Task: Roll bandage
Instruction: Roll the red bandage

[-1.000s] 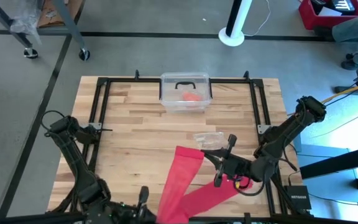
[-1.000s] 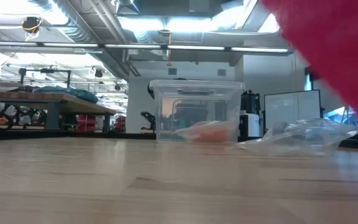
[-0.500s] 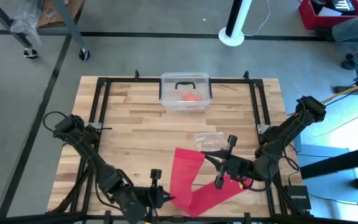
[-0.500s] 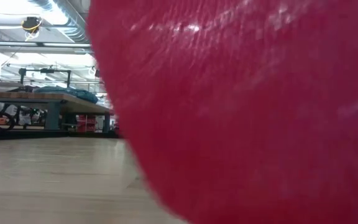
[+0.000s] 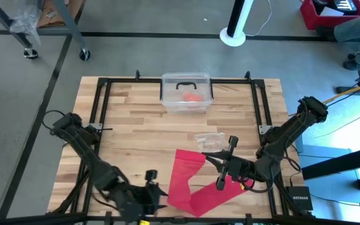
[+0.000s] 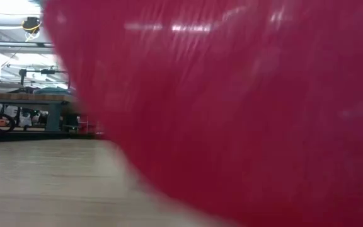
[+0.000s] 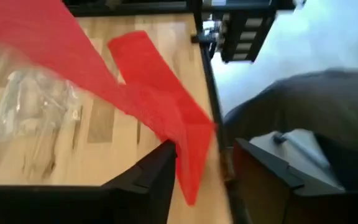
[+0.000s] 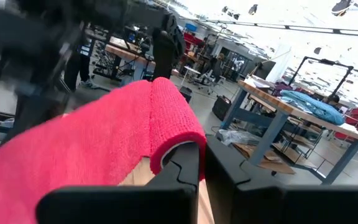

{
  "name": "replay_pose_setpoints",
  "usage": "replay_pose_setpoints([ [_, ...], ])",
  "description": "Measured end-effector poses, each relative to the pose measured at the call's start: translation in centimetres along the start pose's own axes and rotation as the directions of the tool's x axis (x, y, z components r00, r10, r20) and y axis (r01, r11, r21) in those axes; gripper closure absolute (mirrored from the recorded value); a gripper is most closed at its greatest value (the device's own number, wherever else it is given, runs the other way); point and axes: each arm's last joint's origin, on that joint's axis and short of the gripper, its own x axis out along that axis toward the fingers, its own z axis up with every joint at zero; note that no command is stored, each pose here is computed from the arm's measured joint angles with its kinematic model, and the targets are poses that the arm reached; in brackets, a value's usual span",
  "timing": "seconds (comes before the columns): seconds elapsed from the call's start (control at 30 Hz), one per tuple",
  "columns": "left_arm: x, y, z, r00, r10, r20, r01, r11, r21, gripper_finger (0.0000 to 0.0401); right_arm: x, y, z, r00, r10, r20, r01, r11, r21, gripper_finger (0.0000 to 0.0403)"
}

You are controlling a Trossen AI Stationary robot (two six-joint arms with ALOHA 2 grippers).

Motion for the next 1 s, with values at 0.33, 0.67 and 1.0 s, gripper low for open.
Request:
replay_pose_setpoints([
  [0.33,-3.2,-0.8,-1.1,0.952,0.270,0.144,-0.286,0.952,0.112,0.0265,0.0,0.3,0.1,0.994,0.102,0.046,-0.103,0.994,0.022,0.0386],
  [0.67,-2.1,0.2,-0.6,0.918,0.355,0.178,-0.374,0.924,0.084,0.0268,-0.1,0.8,-0.2,0.971,0.230,0.063,-0.234,0.971,0.052,0.0386],
  [1.0,-2.0,-1.4,1.2,0.900,0.295,0.322,-0.371,0.905,0.207,0.0289,-0.2,1.2,-0.1,0.926,0.360,0.111,-0.374,0.915,0.150,0.0386],
])
